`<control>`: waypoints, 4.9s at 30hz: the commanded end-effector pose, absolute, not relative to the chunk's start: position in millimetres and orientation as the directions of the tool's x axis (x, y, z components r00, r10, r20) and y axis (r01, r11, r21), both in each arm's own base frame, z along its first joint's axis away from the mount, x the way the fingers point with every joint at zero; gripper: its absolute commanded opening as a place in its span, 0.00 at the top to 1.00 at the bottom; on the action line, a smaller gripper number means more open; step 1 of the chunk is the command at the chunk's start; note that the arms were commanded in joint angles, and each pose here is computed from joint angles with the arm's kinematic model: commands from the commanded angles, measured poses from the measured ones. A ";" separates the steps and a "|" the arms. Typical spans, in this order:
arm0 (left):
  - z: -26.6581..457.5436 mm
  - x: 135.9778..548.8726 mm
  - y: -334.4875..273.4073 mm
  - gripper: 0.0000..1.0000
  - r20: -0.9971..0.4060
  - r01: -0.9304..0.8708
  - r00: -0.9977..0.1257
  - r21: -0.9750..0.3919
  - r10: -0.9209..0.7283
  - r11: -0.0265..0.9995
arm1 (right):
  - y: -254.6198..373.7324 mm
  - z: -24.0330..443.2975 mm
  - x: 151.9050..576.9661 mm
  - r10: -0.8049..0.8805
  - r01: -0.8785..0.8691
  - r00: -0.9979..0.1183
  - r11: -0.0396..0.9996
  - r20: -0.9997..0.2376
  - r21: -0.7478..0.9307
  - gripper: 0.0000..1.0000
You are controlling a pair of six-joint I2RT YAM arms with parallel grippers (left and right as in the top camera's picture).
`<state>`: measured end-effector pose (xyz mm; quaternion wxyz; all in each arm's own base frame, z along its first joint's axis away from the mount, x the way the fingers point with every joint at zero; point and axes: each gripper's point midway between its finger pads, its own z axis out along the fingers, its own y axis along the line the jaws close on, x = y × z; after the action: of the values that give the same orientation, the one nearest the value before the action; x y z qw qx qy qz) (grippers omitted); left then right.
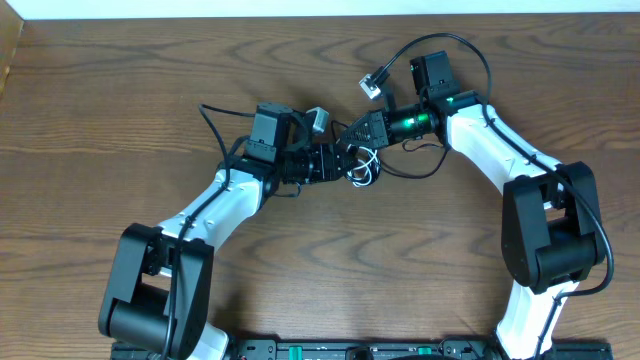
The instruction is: Untangle cables
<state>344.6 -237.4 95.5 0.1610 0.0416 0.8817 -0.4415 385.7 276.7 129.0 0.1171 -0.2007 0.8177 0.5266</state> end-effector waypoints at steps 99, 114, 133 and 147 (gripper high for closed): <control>121.7 317.7 -223.6 0.93 -0.766 0.913 -0.278 -0.023 0.580 0.408 | 171.8 103.3 357.4 0.040 0.011 -0.997 0.916 -0.066 0.400 0.79; 121.9 317.7 -223.8 0.93 -0.766 0.911 -0.285 -0.029 0.576 0.412 | 173.8 105.2 378.6 0.064 -0.003 -0.986 0.914 -0.151 0.405 0.77; 127.8 322.7 -226.8 0.93 -0.783 0.892 -0.323 -0.064 0.532 0.447 | 171.3 101.2 390.1 0.131 0.050 -0.975 0.917 -0.180 0.395 0.72; 129.6 324.5 -227.5 0.93 -0.789 0.891 -0.319 -0.061 0.525 0.450 | 181.4 100.9 386.5 0.107 0.025 -0.977 0.916 -0.183 0.399 0.70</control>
<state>326.2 -228.2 127.6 0.3584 0.4634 0.7706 -0.2510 392.9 176.0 101.9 0.1058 0.0371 0.9724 0.2047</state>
